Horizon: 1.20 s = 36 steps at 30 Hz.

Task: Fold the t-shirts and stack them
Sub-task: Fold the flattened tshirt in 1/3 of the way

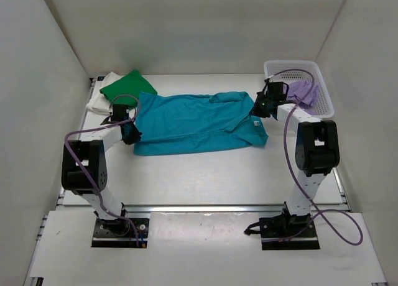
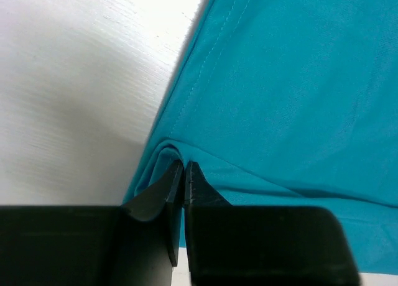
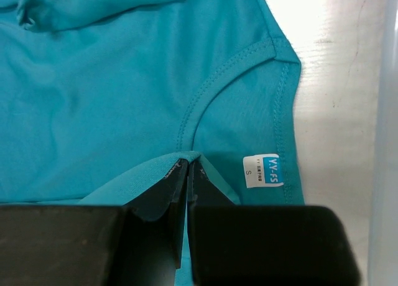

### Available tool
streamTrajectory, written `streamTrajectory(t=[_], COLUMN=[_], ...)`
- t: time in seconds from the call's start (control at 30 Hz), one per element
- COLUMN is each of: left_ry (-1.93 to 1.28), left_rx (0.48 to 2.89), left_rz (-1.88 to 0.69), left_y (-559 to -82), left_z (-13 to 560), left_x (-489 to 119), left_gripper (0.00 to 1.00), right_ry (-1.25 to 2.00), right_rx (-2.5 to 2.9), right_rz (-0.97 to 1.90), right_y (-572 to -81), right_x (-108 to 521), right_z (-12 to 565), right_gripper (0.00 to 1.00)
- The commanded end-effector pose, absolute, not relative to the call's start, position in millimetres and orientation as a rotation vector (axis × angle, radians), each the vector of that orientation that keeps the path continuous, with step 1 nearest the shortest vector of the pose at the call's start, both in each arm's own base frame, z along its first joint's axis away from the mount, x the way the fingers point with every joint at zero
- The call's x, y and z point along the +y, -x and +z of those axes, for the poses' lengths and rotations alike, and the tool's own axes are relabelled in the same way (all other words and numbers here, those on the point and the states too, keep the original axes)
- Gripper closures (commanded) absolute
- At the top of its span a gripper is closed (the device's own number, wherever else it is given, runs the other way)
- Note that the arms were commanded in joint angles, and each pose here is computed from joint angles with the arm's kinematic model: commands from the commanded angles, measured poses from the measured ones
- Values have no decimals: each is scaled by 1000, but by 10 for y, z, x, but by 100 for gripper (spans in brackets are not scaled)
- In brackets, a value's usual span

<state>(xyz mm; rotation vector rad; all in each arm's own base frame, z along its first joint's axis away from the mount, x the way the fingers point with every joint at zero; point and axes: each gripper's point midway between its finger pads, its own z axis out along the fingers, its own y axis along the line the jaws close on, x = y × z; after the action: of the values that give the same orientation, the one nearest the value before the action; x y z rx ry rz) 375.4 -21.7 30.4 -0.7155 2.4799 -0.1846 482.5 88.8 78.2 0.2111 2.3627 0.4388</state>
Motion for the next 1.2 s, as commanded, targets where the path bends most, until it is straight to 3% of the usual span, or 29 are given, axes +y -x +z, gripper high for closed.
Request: streamTrajectory(t=[0.0, 0.07, 0.13, 0.23, 0.53, 0.73, 0.93, 1.1, 1.17], left_ry=[704, 745, 754, 727, 570, 523, 567, 616, 632], left_rx=[2399, 2390, 2395, 2413, 2323, 2343, 2386, 2481, 2502], left_rz=[-156, -132, -146, -187, -243, -250, -224, -196, -191], left_y=[-3842, -3811, -3790, -3744, -3469, -3486, -3820, -3942, -3945], left_z=[549, 546, 557, 623, 1224, 1219, 1009, 570, 476], left_x=[-113, 31, 57, -8, -162, -304, -251, -214, -214], left_gripper=[84, 81, 83, 100, 100, 98, 99, 99, 92], right_ry=[-173, -161, -159, -160, -207, -219, -231, -230, -228], right_rx=[2218, 2227, 2248, 2273, 2234, 2216, 2214, 2331, 2331], right_rz=[440, 423, 429, 424, 455, 431, 425, 375, 365], right_y=[-5102, -5119, -5132, -5125, -4850, -4519, -4769, -5089, -5161], right_x=[939, 967, 970, 960, 847, 825, 705, 705, 716], right_z=[1217, 1217, 1160, 1077, 1199, 1299, 1373, 1012, 1016], right_gripper=[99, 100, 100, 100, 100, 100, 100, 100, 100])
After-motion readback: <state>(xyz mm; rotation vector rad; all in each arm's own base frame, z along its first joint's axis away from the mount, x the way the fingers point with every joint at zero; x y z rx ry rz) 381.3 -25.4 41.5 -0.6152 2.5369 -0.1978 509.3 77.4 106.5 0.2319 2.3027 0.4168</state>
